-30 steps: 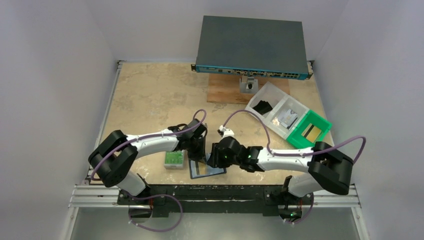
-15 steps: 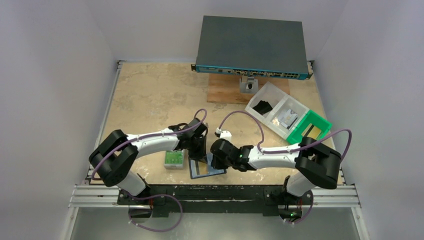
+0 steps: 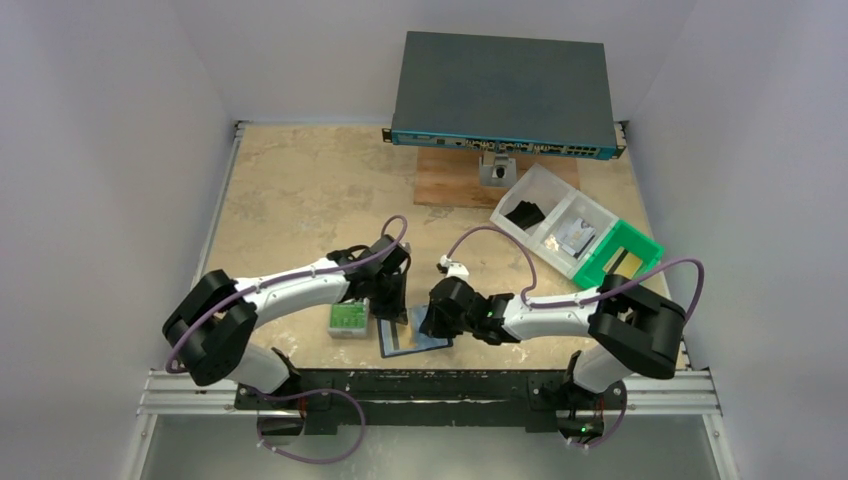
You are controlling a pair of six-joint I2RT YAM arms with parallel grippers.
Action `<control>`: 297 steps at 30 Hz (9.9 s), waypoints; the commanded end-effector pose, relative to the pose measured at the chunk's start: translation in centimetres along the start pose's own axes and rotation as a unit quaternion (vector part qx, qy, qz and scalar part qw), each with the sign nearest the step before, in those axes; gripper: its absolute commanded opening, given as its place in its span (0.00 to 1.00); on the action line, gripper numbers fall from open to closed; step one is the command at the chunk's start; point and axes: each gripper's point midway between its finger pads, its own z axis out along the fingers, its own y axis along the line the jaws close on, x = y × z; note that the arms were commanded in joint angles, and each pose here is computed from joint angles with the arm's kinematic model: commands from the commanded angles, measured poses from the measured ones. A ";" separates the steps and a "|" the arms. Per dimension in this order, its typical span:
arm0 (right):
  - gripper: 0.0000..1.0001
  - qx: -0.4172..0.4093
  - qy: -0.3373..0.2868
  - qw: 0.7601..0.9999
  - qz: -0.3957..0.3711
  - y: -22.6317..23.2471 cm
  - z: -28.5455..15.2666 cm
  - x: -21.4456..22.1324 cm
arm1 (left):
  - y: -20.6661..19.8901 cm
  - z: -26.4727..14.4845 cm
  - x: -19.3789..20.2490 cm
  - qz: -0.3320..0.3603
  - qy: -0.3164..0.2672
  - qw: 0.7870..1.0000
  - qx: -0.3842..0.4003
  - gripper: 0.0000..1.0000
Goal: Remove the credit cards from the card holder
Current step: Remove the credit card from the card holder.
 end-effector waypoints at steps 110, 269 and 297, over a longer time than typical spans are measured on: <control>0.27 -0.210 0.061 0.969 0.117 0.5 -1.2 1.1 | 5.5 3.7 3.1 -0.075 0.030 0.991 -0.110 0.00; 0.00 0.016 -0.038 0.991 0.130 -11.8 -3.5 0.6 | 8.9 4.0 4.1 -0.151 0.034 0.971 -0.180 0.00; 0.00 0.033 -0.052 0.984 0.168 -12.7 -4.2 0.8 | 9.9 3.7 4.1 -0.146 0.035 0.972 -0.179 0.00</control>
